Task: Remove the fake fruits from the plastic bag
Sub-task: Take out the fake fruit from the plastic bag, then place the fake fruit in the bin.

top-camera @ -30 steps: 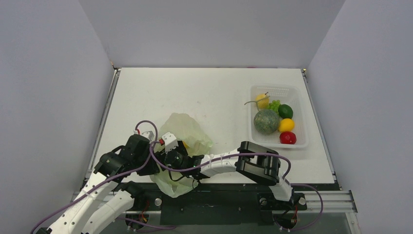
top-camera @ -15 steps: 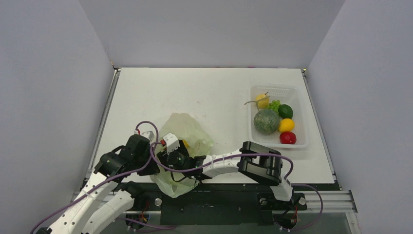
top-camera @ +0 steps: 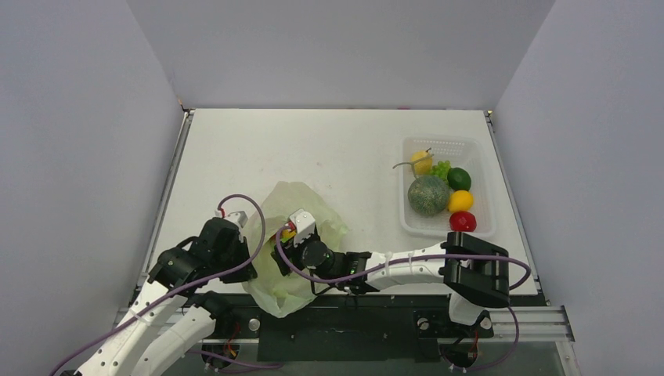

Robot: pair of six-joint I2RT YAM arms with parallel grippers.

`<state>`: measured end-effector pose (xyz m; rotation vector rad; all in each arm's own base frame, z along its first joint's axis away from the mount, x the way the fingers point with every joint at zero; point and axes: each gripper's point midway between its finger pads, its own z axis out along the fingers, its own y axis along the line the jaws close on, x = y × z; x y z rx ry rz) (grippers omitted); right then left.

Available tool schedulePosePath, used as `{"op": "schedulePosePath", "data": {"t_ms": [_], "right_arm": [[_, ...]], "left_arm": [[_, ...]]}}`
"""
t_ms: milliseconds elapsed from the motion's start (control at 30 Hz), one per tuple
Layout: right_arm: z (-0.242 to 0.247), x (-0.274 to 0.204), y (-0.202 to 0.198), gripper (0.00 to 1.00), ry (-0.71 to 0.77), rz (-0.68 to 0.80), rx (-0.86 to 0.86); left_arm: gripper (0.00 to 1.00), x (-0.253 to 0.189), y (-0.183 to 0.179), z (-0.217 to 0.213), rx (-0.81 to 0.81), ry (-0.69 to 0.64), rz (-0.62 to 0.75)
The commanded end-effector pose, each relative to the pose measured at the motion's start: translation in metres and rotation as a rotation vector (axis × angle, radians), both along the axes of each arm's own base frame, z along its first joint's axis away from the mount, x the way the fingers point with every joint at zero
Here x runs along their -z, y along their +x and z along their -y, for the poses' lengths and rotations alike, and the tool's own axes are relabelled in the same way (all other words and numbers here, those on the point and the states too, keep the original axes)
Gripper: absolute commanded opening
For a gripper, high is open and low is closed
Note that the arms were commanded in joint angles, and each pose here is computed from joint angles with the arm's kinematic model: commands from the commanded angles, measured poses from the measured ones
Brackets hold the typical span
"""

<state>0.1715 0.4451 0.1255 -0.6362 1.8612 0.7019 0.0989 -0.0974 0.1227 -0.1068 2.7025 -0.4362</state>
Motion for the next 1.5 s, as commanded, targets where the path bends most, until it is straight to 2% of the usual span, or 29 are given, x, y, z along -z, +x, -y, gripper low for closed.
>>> {"op": "schedulePosePath", "data": {"t_ms": [0, 100, 200, 300, 500, 733, 800, 900, 1133, 1433, 1467], "right_arm": [[-0.003, -0.019, -0.013, 0.00, 0.116, -0.011, -0.059], [0.002, -0.032, -0.015, 0.00, 0.145, -0.013, -0.071], [0.007, -0.044, -0.022, 0.00, 0.197, -0.018, -0.096], [0.014, -0.055, -0.027, 0.00, 0.242, -0.027, -0.109], [0.038, -0.086, -0.022, 0.00, 0.271, 0.007, -0.067], [0.087, -0.133, -0.006, 0.00, 0.303, 0.095, 0.008], [0.115, -0.156, 0.003, 0.00, 0.335, 0.127, 0.086], [0.166, -0.159, 0.031, 0.00, 0.291, 0.160, 0.299], [0.306, -0.131, 0.076, 0.00, 0.201, 0.205, 0.866], [0.423, -0.086, 0.077, 0.00, 0.183, 0.144, 1.332], [0.428, -0.081, 0.076, 0.00, 0.175, 0.131, 1.343]], "left_arm": [[0.00, -0.010, 0.009, 0.006, 0.007, -0.035, 0.052], [0.00, -0.024, 0.014, 0.009, -0.006, -0.053, 0.078], [0.00, -0.049, 0.028, 0.012, -0.010, -0.082, 0.168], [0.00, -0.055, 0.037, 0.006, -0.035, -0.050, 0.217], [0.00, -0.040, 0.038, 0.002, -0.017, 0.017, 0.162], [0.00, -0.050, 0.042, 0.004, 0.005, 0.008, 0.201], [0.00, -0.052, 0.042, 0.007, 0.012, -0.011, 0.215], [0.00, -0.046, 0.044, 0.004, 0.007, 0.003, 0.219], [0.00, -0.036, 0.042, 0.010, 0.057, 0.015, 0.183], [0.00, -0.047, 0.040, 0.009, 0.050, -0.024, 0.266], [0.00, -0.049, 0.040, 0.008, 0.049, -0.029, 0.277]]}}
